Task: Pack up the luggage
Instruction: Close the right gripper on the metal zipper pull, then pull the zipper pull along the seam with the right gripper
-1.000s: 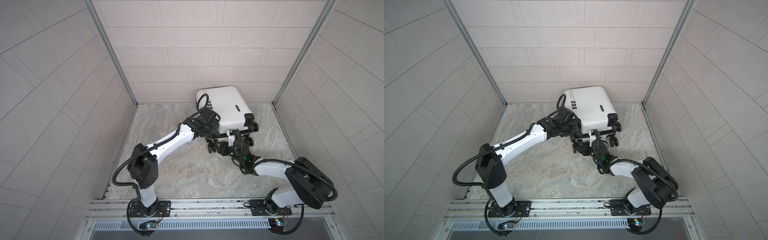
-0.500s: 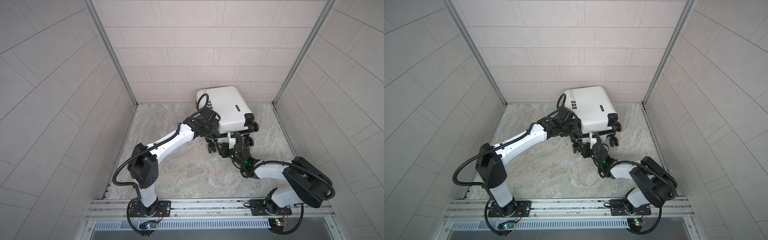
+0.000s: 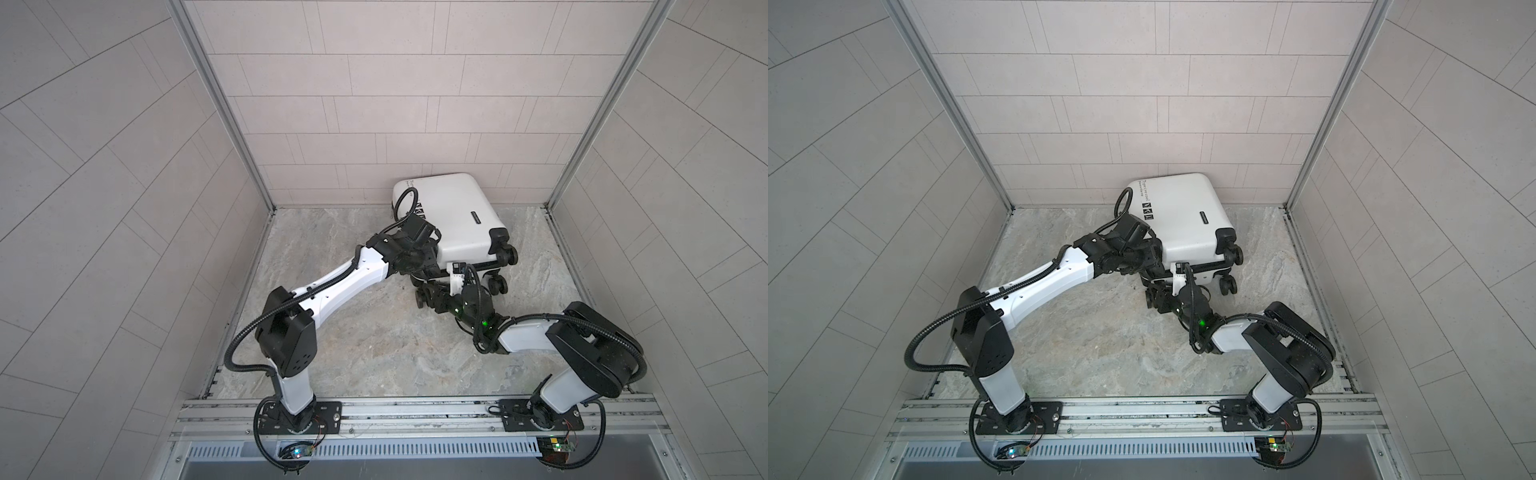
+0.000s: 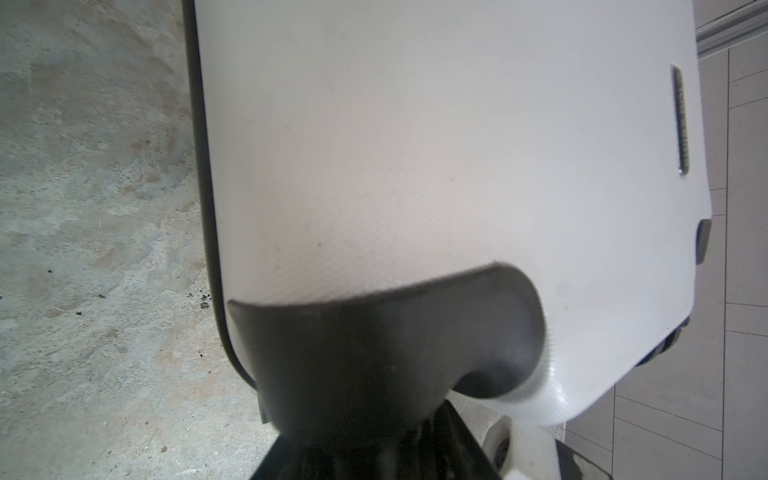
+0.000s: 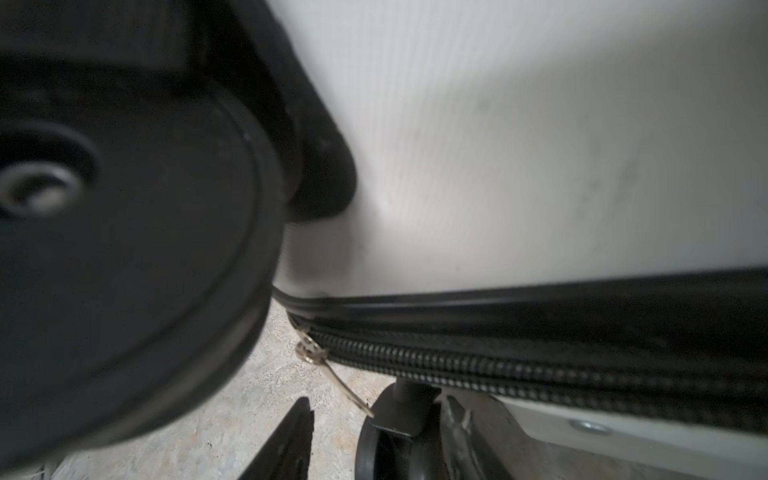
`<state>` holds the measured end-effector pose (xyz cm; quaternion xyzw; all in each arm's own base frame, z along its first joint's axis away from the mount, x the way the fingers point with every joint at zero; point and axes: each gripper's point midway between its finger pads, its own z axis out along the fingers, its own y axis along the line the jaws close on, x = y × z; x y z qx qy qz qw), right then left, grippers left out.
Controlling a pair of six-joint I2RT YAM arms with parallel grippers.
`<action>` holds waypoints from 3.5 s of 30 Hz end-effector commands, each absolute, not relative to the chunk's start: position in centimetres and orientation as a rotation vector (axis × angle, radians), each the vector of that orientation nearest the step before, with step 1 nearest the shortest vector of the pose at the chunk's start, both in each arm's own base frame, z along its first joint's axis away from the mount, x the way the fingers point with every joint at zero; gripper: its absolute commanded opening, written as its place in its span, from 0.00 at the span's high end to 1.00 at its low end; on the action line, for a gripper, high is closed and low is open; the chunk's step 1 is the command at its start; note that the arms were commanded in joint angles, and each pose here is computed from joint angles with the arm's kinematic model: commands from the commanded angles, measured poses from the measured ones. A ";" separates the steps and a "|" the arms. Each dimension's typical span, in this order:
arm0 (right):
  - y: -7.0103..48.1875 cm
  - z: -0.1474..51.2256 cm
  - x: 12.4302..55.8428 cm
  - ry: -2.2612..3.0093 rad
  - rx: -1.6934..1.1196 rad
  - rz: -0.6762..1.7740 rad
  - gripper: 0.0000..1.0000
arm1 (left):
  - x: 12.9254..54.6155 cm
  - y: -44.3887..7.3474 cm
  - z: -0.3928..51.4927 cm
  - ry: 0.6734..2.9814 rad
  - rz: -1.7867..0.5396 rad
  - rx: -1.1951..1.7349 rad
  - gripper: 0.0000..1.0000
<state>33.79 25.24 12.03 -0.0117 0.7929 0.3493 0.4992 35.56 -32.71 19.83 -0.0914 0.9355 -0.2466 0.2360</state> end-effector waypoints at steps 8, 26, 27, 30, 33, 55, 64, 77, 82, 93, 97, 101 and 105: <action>26.4 13.4 35.0 1.841 0.023 0.912 0.53 | 33.7 -32.2 19.1 2.643 -0.615 -0.191 1.00; 27.1 15.6 36.2 1.762 0.066 0.975 0.85 | 33.9 -32.2 19.1 2.642 -0.610 -0.193 1.00; 27.1 15.7 36.1 1.761 0.065 0.979 0.87 | 33.9 -32.2 19.0 2.644 -0.608 -0.193 1.00; 27.2 15.9 36.1 1.756 0.062 0.987 0.94 | 34.0 -32.2 19.0 2.643 -0.606 -0.192 1.00; 27.1 15.7 35.8 1.762 0.065 0.990 0.97 | 34.0 -32.1 19.0 2.643 -0.604 -0.194 1.00; 19.7 12.1 34.4 1.937 0.165 0.662 1.00 | 34.2 -29.4 20.0 2.590 -0.578 -0.257 1.00; 16.8 11.4 34.1 1.958 0.209 0.597 1.00 | 34.3 -28.7 20.2 2.584 -0.579 -0.274 1.00; 12.2 10.8 33.9 1.982 0.285 0.506 1.00 | 34.6 -28.2 20.3 2.580 -0.583 -0.289 1.00; 11.4 10.7 33.9 1.986 0.297 0.494 1.00 | 34.7 -28.1 20.5 2.578 -0.587 -0.290 1.00; 10.2 10.3 33.8 1.987 0.322 0.490 1.00 | 34.7 -27.8 20.7 2.571 -0.585 -0.298 1.00; 9.7 10.3 33.7 1.978 0.338 0.497 1.00 | 34.6 -27.7 20.6 2.574 -0.580 -0.300 1.00; 9.4 10.3 33.5 1.977 0.347 0.497 1.00 | 34.5 -27.6 20.7 2.570 -0.584 -0.300 1.00; 9.1 10.2 33.4 1.976 0.357 0.493 1.00 | 34.4 -27.6 20.6 2.570 -0.586 -0.301 1.00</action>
